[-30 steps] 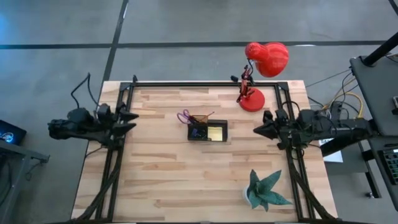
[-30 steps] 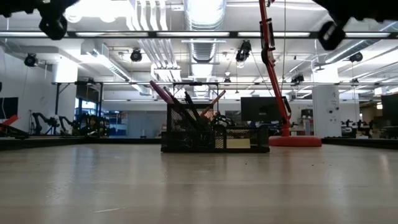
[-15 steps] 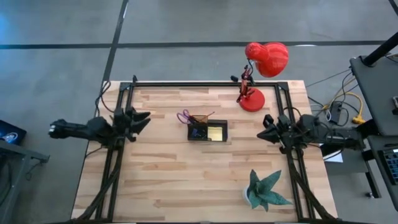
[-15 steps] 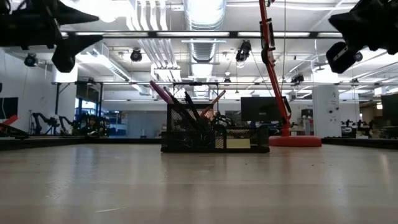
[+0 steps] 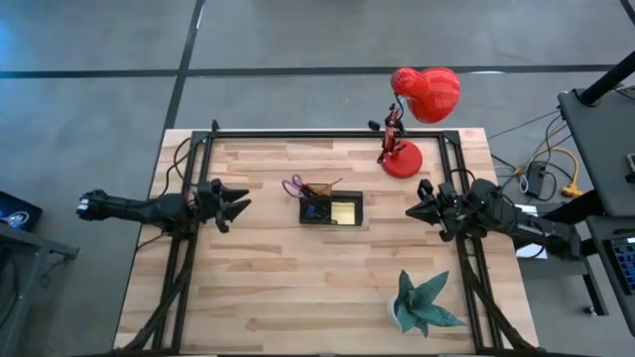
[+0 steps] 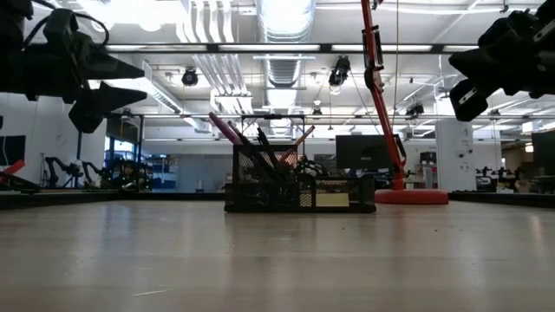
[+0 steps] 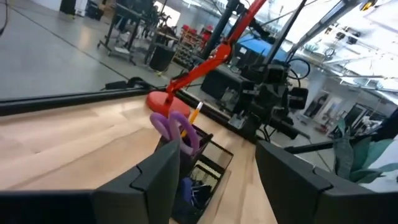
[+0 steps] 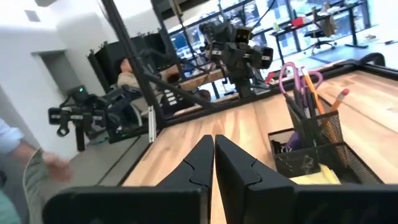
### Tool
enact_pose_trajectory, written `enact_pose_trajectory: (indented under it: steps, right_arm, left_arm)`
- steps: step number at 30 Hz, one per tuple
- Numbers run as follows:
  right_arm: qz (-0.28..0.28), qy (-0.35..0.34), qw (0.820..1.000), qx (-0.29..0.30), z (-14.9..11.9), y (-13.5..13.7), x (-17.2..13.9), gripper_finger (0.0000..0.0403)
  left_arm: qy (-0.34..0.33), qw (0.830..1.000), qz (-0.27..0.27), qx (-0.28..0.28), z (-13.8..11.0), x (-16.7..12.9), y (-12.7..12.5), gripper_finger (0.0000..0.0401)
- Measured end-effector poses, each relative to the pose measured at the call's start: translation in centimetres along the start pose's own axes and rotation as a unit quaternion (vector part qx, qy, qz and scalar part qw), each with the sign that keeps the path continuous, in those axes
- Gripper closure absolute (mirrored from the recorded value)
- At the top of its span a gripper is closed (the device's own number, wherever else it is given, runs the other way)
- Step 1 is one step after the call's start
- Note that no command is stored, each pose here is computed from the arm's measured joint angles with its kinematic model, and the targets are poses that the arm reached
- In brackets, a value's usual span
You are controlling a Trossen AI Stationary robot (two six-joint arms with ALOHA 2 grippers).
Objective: Pick and place office supplies into organizer
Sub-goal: Return to Home Position
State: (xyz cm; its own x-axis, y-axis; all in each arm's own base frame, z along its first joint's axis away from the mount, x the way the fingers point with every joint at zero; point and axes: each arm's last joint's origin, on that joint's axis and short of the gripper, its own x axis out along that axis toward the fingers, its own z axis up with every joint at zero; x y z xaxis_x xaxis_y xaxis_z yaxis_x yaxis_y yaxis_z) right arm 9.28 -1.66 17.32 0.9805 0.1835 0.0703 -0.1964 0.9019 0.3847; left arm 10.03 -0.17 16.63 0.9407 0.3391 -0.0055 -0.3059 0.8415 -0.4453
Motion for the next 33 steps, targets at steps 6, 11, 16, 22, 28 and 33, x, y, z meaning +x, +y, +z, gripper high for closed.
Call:
enact_pose_trajectory:
  steps: [6,11,16,22,28,33]
  right_arm:
    - [0.001,0.005,1.000,-0.020,0.1,-0.4,-0.2,0.0394]
    - [-0.021,0.015,1.000,-0.011,-0.1,-0.7,0.0,0.0394]
    - [-0.041,0.046,0.998,0.014,-0.6,-1.3,0.4,0.0394]
    - [-0.054,0.076,0.995,0.035,-1.2,-1.8,0.7,0.0394]
    - [-0.030,0.067,0.997,0.024,-1.0,-1.1,0.8,0.0394]
    - [0.018,0.009,1.000,-0.016,-0.1,0.3,0.1,0.0394]
  left_arm:
    - [0.020,1.000,0.011,0.013,-0.5,0.3,0.1,0.0205]
    - [0.034,0.999,0.017,0.021,-0.8,0.4,0.1,0.0205]
    - [0.044,0.998,0.022,0.027,-1.0,0.6,0.1,0.0205]
    - [0.053,0.998,0.027,0.033,-1.2,0.7,0.2,0.0205]
    - [0.058,0.997,0.030,0.036,-1.3,0.7,0.2,0.0205]
    - [0.061,0.997,0.031,0.038,-1.4,0.8,0.2,0.0205]
